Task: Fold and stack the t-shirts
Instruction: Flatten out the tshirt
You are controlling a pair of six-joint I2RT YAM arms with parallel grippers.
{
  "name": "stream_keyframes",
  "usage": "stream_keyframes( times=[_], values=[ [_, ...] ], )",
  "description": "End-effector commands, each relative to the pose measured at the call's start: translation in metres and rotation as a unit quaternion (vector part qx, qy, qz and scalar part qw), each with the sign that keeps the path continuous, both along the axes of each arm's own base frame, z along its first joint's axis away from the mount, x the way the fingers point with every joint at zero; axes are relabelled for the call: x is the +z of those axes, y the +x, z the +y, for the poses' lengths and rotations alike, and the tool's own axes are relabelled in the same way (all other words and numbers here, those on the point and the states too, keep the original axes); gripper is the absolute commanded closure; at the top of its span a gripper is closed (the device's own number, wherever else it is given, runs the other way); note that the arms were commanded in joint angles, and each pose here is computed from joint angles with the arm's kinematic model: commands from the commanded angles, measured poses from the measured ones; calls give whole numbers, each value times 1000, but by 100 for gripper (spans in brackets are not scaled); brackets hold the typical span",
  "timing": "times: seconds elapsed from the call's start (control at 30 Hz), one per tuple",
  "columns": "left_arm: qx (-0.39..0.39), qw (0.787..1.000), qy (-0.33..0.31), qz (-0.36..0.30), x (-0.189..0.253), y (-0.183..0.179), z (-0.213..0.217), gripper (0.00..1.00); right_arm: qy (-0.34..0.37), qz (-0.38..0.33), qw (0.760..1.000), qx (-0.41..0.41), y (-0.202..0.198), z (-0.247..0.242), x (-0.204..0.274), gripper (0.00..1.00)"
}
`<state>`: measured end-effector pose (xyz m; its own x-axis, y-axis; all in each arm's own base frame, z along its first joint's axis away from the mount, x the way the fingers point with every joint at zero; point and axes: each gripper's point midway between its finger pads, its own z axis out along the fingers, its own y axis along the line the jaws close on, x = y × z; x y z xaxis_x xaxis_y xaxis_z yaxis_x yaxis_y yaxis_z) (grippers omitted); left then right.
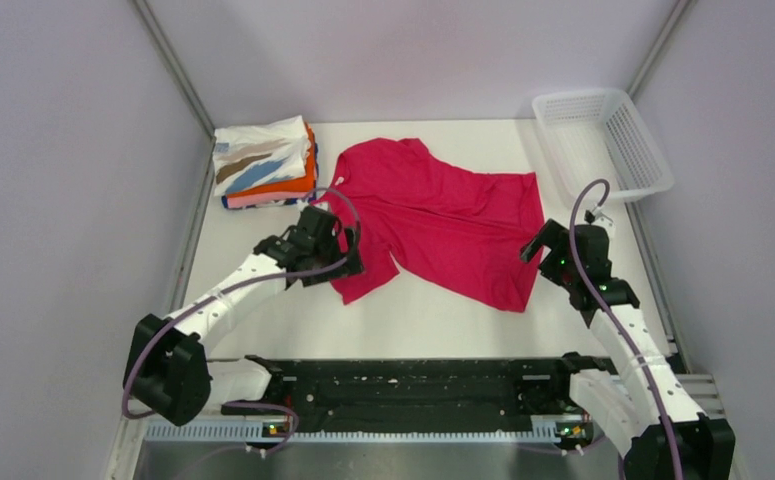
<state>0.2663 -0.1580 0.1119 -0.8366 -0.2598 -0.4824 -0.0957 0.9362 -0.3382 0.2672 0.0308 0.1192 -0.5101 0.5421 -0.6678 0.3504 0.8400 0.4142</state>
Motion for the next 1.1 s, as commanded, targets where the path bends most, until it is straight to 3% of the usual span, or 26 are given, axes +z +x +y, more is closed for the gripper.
stream_keyframes(
  times=[0.0, 0.1, 0.3, 0.47, 0.5, 0.53, 0.57, 0.6, 0.9, 1.07],
  values=[
    [11, 999, -21, 36, -38, -31, -8, 7, 13, 35, 999, 4, -15, 4, -21, 3],
    [-3, 998, -39, 47, -54, -29, -19, 17, 23, 47, 998, 18, -17, 10, -29, 4],
    [7, 997, -16, 73, -79, -23, -18, 29, 19, 53, 998, 12, -17, 7, -33, 5],
    [1, 996, -7, 89, -88, -27, -18, 47, 7, 64, 998, 4, -19, 2, -36, 9],
    [-1, 996, -9, 89, -89, -27, -18, 55, 3, 67, 998, -1, -20, 0, -36, 10],
    [-1, 996, -9, 90, -90, -27, -18, 70, 1, 68, 998, -4, -20, -1, -36, 11],
    [0, 996, -5, 91, -90, -27, -17, 93, 2, 69, 998, -3, -20, 0, -36, 12],
    [2, 996, 0, 93, -90, -28, -15, 100, 1, 71, 997, -3, -21, 0, -36, 13],
    [4, 997, 19, 78, -84, -31, -4, 100, -40, 138, 989, 24, -63, 38, -67, 28],
    [-1, 996, 14, 85, -88, -36, -4, 100, -56, 140, 989, 6, -63, 37, -81, 35]
  ],
)
